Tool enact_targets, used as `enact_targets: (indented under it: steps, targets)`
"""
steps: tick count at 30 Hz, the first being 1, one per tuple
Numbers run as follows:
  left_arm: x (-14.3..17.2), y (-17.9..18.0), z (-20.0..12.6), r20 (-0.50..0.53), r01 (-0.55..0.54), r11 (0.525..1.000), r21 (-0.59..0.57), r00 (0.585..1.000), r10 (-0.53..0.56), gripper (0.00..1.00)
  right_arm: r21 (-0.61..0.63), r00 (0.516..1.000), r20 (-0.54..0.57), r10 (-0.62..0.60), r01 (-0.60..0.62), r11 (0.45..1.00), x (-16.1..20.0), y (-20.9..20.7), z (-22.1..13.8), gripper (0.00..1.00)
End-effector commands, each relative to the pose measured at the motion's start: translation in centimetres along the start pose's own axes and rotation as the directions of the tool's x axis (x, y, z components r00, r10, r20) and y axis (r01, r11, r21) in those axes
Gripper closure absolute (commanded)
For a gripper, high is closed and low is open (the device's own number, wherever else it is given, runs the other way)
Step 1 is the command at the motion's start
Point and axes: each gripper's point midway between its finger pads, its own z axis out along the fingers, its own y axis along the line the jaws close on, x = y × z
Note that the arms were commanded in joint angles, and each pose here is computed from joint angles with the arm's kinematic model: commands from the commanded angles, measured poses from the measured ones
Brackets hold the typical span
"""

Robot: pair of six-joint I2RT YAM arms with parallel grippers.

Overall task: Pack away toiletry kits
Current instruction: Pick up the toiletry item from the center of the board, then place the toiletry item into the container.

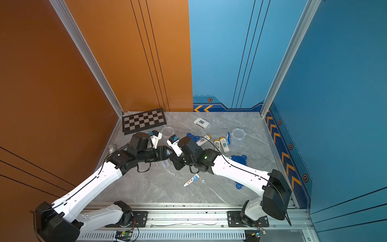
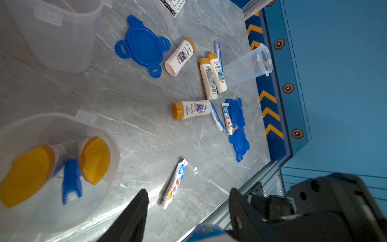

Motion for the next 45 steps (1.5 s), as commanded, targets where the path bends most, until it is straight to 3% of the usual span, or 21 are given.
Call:
enact_targets:
  steps: [1, 4, 7, 11, 15, 19, 25, 33, 36, 45]
  targets:
    - [0.5, 0.0, -0.1, -0.001, 0.013, 1.000, 0.021, 1.000, -0.013, 0.65, -0.023, 1.000, 0.010, -0.009, 0.009, 1.000, -0.7, 0.7, 0.2, 0.96]
    - [0.3, 0.4, -0.7, 0.028, 0.017, 1.000, 0.011, 0.999, -0.017, 0.84, -0.013, 1.000, 0.006, -0.004, 0.004, 1.000, -0.4, 0.5, 0.3, 0.89]
    - [-0.7, 1.5, -1.7, 0.075, 0.002, 0.999, -0.042, 0.997, 0.001, 1.00, 0.030, 1.000, 0.005, 0.012, -0.012, 0.999, -0.2, -0.4, 0.2, 0.66]
    - [-3.2, 2.8, -3.3, 0.160, -0.088, 0.979, -0.182, 0.980, 0.118, 1.00, 0.133, 0.999, -0.008, 0.039, -0.037, 0.990, 0.5, -2.6, -0.3, 0.36]
    - [-6.1, 4.9, -4.4, 0.242, -0.119, 0.923, -0.365, 0.946, 0.218, 1.00, 0.264, 0.995, -0.044, 0.090, -0.075, 0.962, 1.9, -5.8, -1.2, 0.25]
    - [-7.9, 6.3, -3.5, 0.253, -0.142, 0.872, -0.468, 0.924, 0.286, 1.00, 0.381, 0.987, -0.066, 0.149, -0.113, 0.918, 3.1, -9.0, -2.5, 0.20]
    - [-8.9, 5.8, -1.6, 0.216, -0.212, 0.815, -0.539, 0.901, 0.377, 1.00, 0.435, 0.982, -0.043, 0.186, -0.149, 0.888, 3.5, -10.7, -4.3, 0.15]
    - [-8.8, 6.0, -0.8, 0.214, -0.241, 0.777, -0.581, 0.876, 0.431, 1.00, 0.483, 0.975, -0.048, 0.216, -0.166, 0.859, 4.6, -11.7, -5.3, 0.13]
    - [-7.9, 6.8, 0.0, 0.167, -0.275, 0.749, -0.603, 0.874, 0.456, 1.00, 0.508, 0.973, -0.061, 0.221, -0.161, 0.846, 4.8, -12.2, -5.5, 0.14]
    - [-6.6, 7.2, 0.8, 0.128, -0.316, 0.731, -0.606, 0.868, 0.481, 1.00, 0.538, 0.968, -0.044, 0.246, -0.184, 0.823, 4.4, -13.3, -5.8, 0.14]
